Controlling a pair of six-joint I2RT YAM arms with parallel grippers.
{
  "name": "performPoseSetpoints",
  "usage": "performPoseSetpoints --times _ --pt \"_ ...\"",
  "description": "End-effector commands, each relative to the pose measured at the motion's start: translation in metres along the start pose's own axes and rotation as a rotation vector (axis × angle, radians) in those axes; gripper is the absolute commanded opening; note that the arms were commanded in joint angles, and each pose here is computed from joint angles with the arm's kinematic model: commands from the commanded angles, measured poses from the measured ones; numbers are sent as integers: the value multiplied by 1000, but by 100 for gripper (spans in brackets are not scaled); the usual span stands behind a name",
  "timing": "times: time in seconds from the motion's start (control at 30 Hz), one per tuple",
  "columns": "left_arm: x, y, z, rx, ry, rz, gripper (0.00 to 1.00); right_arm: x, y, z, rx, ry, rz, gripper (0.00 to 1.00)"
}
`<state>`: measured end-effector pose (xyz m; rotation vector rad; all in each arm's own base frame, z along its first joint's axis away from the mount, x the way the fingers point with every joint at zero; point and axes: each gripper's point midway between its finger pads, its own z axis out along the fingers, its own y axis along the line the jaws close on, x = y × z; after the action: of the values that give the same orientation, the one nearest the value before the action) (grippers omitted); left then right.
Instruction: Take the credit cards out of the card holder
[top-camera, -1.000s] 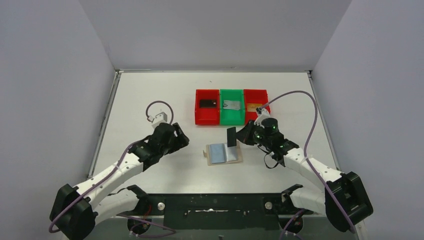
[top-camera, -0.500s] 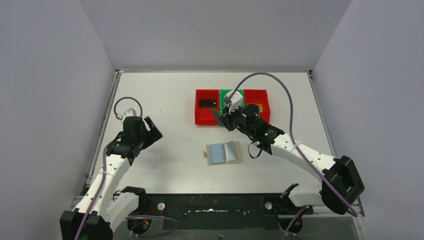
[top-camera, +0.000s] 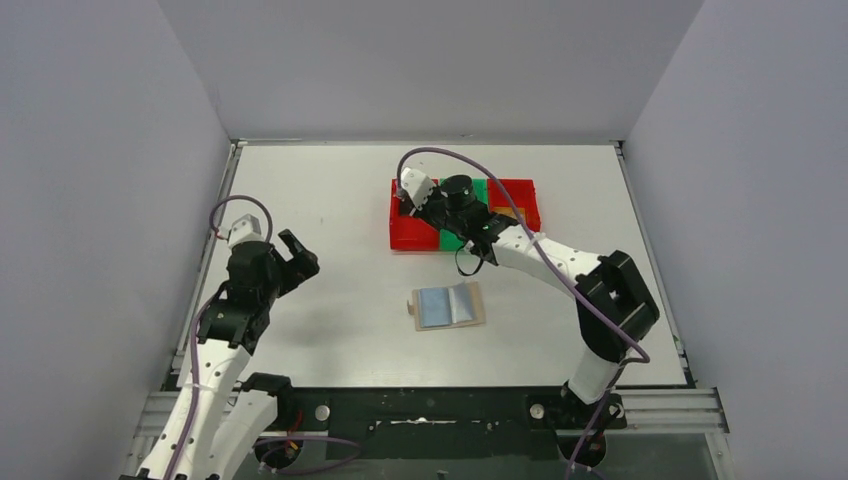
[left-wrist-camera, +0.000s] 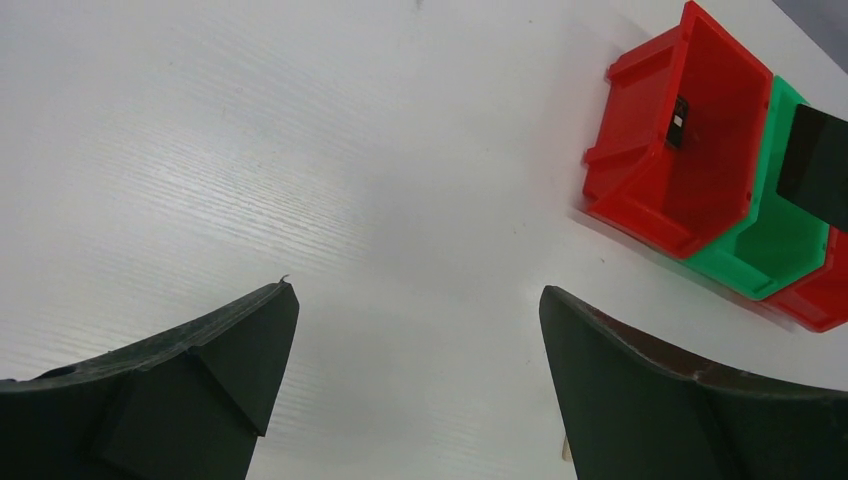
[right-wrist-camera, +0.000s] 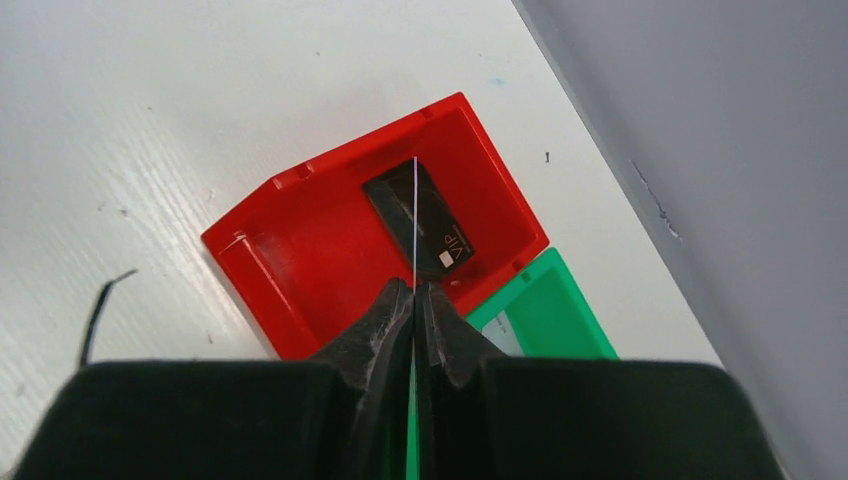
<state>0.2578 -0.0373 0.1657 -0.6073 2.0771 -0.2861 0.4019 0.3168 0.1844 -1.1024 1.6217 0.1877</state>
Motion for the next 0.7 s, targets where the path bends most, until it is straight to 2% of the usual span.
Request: performPoseSetpoints --times 0.0,0.3,0.67 --pt "-22 -3 -7 11 -94 1 94 -24 -18 19 8 -32 -195 0" --pt "-26 1 -10 -4 -121 -11 94 9 -23 59 -16 114 -370 0" --pt "-26 -1 -11 8 -125 -14 94 32 -30 94 -39 198 -510 0"
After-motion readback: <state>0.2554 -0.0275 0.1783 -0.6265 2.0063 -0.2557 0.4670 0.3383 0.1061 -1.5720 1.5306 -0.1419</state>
